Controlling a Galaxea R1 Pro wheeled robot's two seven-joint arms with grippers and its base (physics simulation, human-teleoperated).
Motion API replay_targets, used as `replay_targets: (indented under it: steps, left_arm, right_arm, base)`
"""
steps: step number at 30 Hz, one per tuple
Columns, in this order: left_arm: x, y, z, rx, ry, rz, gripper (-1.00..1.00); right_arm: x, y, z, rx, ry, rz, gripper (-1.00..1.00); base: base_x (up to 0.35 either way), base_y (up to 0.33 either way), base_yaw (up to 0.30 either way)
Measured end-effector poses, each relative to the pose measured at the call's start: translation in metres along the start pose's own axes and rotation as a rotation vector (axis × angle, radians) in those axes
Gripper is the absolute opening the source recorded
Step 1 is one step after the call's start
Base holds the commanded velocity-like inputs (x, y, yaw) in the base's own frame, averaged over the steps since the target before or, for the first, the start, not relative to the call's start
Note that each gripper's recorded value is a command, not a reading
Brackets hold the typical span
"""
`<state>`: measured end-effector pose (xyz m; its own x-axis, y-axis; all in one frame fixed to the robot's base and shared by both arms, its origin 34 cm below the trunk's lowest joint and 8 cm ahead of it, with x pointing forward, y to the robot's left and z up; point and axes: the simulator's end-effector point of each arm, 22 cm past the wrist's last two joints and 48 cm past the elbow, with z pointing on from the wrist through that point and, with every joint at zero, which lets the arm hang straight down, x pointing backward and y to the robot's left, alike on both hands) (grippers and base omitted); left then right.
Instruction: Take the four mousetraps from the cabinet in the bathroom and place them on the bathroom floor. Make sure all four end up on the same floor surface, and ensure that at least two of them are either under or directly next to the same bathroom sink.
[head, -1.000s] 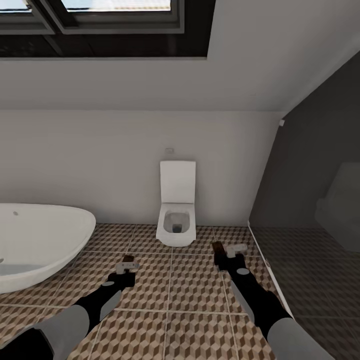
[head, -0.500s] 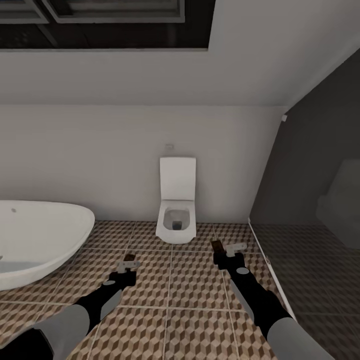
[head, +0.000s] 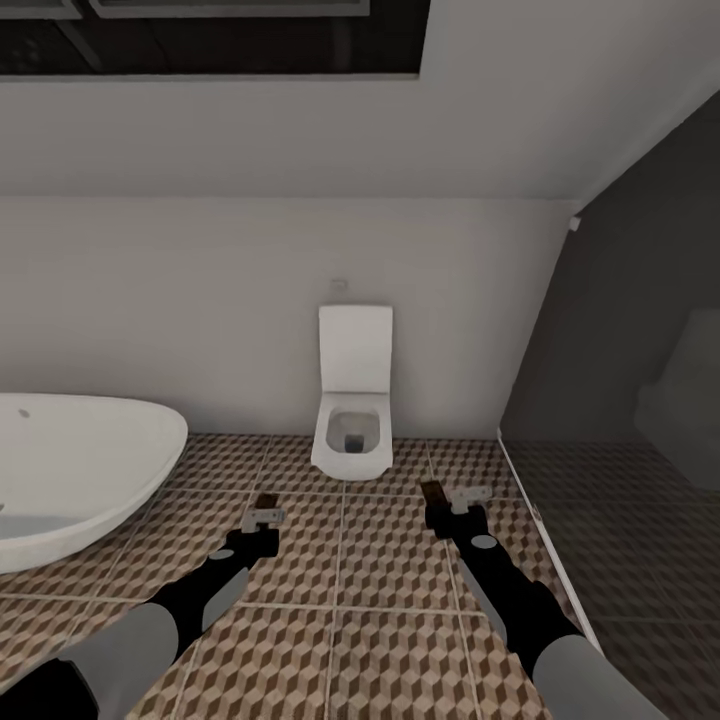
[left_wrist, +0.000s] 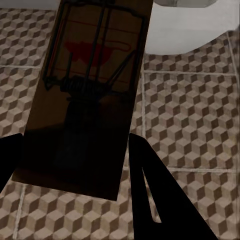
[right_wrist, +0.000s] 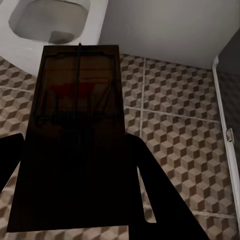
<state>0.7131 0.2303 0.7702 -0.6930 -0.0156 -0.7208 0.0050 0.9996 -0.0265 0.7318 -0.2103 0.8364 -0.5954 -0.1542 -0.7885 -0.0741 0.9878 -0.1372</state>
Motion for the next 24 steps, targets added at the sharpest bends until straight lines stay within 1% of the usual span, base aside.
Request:
replay_targets:
  steps: [2, 5, 13, 24]
  left_arm:
    - [-0.009, -0.007, 0.002, 0.018, -0.02, -0.002, -1.0]
    - [-0.011, -0.006, 0.005, 0.02, -0.027, -0.002, -1.0]
    - [-0.002, -0.001, 0.015, 0.017, -0.019, -0.002, -1.0]
    - [0.014, -0.002, 0.03, 0.019, -0.002, -0.003, -1.0]
  right_arm:
    - [0.003, -0.001, 0.002, 0.0, 0.003, -0.001, -1.0]
    - [0.007, 0.0, 0.006, -0.001, 0.008, -0.001, -1.0]
    - [0.019, 0.002, 0.016, -0.003, 0.02, -0.001, -1.0]
    - [0.036, 0.006, 0.029, -0.007, 0.037, -0.001, -1.0]
  base:
    - [0.0, 0.0, 0.0]
    - [0.0, 0.0, 0.0]
    - [0.0, 0.0, 0.0]
    - [0.0, 0.0, 0.0]
